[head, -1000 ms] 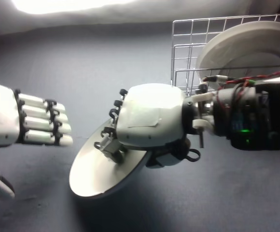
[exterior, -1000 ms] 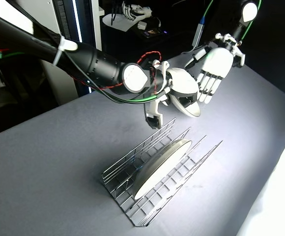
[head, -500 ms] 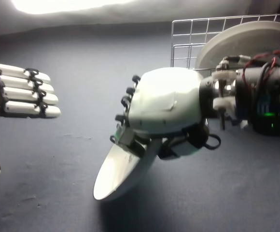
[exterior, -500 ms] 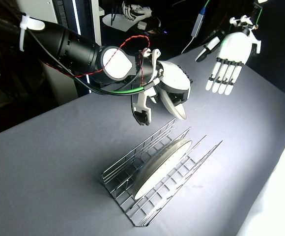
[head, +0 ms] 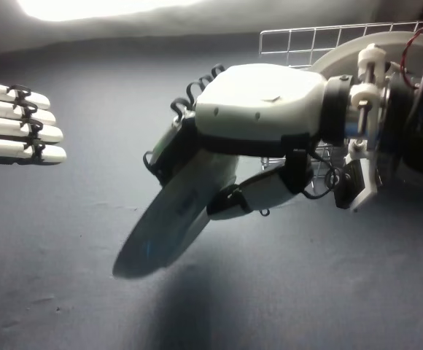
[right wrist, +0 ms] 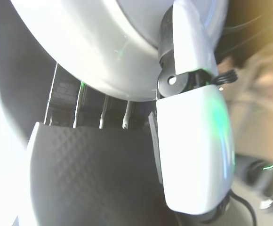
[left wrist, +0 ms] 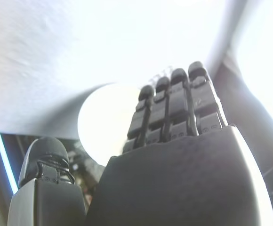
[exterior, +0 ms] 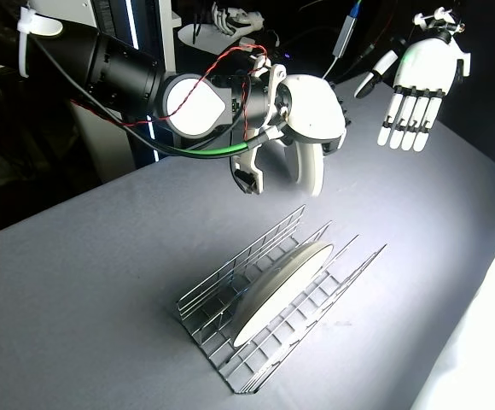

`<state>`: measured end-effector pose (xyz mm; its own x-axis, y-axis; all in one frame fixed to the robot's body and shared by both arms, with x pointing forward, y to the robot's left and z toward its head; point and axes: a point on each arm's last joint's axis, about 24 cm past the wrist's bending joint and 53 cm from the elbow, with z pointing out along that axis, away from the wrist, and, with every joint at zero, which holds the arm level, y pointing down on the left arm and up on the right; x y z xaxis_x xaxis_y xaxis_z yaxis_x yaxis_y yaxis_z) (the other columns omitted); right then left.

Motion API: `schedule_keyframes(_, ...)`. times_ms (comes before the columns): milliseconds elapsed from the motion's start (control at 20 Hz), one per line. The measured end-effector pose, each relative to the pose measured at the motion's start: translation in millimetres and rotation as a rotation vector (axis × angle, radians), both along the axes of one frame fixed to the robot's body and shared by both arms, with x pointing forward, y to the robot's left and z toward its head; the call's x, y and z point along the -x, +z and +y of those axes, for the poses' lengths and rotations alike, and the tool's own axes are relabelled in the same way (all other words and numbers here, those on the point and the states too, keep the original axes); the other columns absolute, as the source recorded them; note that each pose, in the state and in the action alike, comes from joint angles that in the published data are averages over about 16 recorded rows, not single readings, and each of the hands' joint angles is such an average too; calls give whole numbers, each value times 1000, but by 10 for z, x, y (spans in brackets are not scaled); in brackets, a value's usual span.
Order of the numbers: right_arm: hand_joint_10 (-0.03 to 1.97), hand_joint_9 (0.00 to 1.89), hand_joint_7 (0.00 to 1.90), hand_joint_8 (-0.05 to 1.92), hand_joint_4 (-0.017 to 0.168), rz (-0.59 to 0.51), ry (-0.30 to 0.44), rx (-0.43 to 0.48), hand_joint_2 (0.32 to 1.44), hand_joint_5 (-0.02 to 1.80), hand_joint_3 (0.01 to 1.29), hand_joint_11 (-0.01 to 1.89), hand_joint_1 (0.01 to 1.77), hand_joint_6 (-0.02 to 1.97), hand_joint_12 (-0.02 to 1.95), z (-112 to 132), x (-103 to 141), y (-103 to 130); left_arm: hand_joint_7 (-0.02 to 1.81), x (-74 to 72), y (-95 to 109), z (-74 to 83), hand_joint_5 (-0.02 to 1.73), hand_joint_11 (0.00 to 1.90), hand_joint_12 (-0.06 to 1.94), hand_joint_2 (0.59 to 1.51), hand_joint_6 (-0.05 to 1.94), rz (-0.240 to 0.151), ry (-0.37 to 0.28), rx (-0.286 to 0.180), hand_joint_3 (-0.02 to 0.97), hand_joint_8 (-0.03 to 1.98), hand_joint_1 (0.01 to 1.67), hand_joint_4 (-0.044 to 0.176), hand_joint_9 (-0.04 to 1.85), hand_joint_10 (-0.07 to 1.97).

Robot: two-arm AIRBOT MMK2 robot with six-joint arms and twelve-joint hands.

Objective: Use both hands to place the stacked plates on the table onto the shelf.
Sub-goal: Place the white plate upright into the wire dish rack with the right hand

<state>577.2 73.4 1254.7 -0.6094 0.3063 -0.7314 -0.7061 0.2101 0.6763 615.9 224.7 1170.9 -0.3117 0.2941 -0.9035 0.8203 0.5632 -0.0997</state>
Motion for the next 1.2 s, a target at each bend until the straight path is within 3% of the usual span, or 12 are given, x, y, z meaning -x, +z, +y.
schedule_keyframes(750, 1157, 1019, 968, 788, -4, 181, -122, -261, 986, 870, 11, 877, 1391, 1146, 1583, -392, -388, 678, 14, -70, 24, 108, 21, 13, 10, 1080, 7, -6, 24, -18, 4, -1, 15, -1, 20, 8)
schedule_keyframes(1200, 1126, 1020, 1005, 774, -5, 374, -201, -376, 986, 872, 10, 828, 1429, 1105, 1586, -620, -611, 895, 19, -143, 16, 163, 23, 14, 10, 1082, 7, 0, 41, -21, 3, -1, 15, -1, 19, 8)
